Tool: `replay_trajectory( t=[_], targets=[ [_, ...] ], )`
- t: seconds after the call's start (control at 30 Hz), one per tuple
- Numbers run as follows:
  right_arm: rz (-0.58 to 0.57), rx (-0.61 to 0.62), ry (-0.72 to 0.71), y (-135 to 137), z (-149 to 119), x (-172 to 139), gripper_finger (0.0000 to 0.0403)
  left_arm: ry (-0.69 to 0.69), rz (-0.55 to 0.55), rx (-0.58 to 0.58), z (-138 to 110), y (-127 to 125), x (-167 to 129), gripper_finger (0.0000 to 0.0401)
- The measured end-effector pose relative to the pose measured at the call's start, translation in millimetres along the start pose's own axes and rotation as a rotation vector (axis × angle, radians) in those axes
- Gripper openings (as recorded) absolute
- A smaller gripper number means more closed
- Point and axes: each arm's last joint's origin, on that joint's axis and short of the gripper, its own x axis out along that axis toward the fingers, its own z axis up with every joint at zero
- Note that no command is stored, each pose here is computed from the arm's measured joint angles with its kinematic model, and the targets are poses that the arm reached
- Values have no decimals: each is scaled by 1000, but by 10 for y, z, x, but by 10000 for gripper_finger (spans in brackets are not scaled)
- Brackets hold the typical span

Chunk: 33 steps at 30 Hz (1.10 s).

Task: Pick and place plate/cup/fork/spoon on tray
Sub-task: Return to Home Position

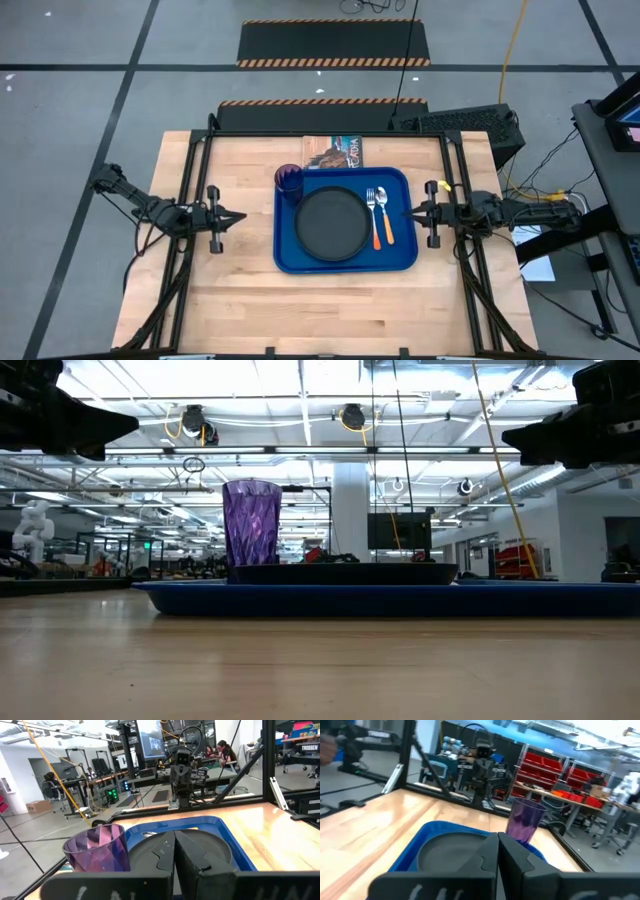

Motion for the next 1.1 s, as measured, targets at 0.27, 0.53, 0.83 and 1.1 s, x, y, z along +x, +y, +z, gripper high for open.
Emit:
replay_trajectory(
  t=[0.27,0.53,0.83,1.1],
  targets=[
    [8,13,53,12,-50,-1,0,0,0,-1,0,0,0,12],
    [34,42,57,21,-57,-1,0,1,1,4,-1,0,0,10],
    [32,-35,47,19,-49,0,0,1,1,3,-1,0,0,7],
    [30,-34,40,17,-42,0,0,13,-40,16,-22,-16,0,6]
  ],
)
